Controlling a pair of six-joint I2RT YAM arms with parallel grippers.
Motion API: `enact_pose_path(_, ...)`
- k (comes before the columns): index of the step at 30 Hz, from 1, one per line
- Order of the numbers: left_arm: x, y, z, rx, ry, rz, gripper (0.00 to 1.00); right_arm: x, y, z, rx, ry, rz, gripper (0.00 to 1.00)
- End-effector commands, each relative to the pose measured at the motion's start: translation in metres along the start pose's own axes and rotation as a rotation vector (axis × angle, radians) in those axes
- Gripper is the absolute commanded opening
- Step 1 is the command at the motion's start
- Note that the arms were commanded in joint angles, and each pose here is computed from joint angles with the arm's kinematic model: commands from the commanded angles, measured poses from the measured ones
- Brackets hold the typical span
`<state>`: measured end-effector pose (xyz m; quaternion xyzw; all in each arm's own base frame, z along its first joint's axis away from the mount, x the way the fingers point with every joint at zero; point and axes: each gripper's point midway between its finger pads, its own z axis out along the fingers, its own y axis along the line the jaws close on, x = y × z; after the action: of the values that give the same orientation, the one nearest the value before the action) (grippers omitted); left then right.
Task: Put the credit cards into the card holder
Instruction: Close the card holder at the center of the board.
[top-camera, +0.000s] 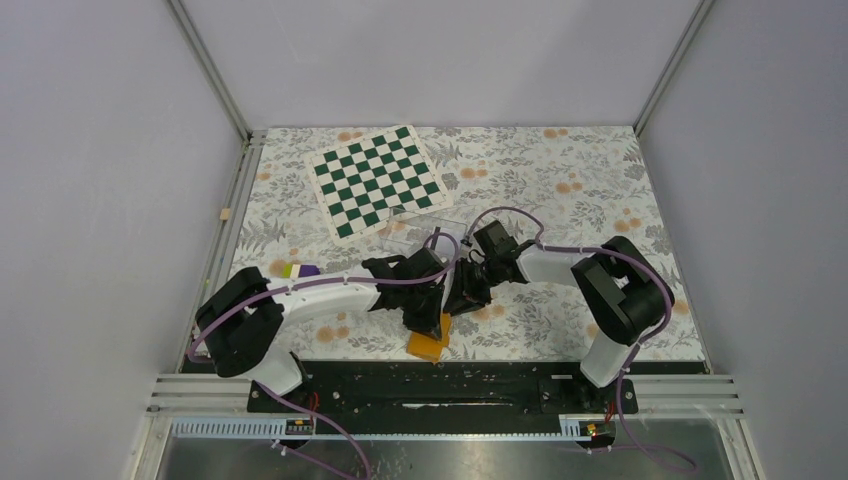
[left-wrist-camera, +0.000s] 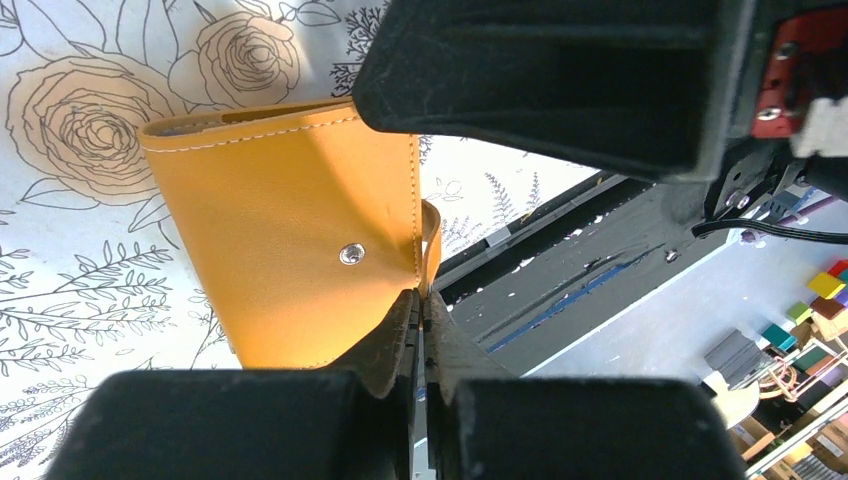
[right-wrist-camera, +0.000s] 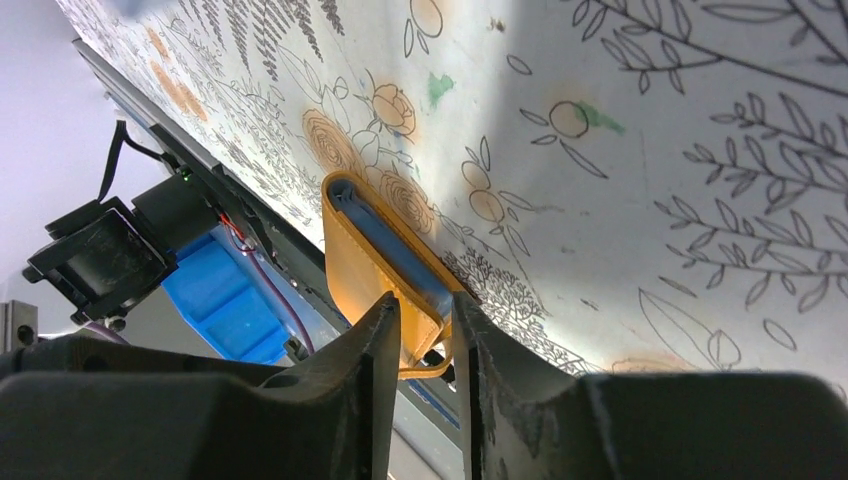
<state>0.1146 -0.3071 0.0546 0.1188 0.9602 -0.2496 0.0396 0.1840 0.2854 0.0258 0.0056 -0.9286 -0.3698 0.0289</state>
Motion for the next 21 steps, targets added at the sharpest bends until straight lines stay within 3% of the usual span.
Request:
enact_pose_path(1,-0.007,-0.017,-0.007,0.069,-0.035,0.011,0.0,-0.007,0.019,0.004,-0.069,0.015,-0.021,0.31)
enact_pose_path(9,-0.01,-0.017,-0.004,0.05,-0.032,0.013,0.0,0.007,0.014,0.006,-0.088,0.059,-0.006,0.2)
enact_pose_path(21,-0.017,-0.015,-0.001,0.01,-0.027,0.028,0.0,0.021,0.014,0.012,-0.148,0.089,-0.002,0.17)
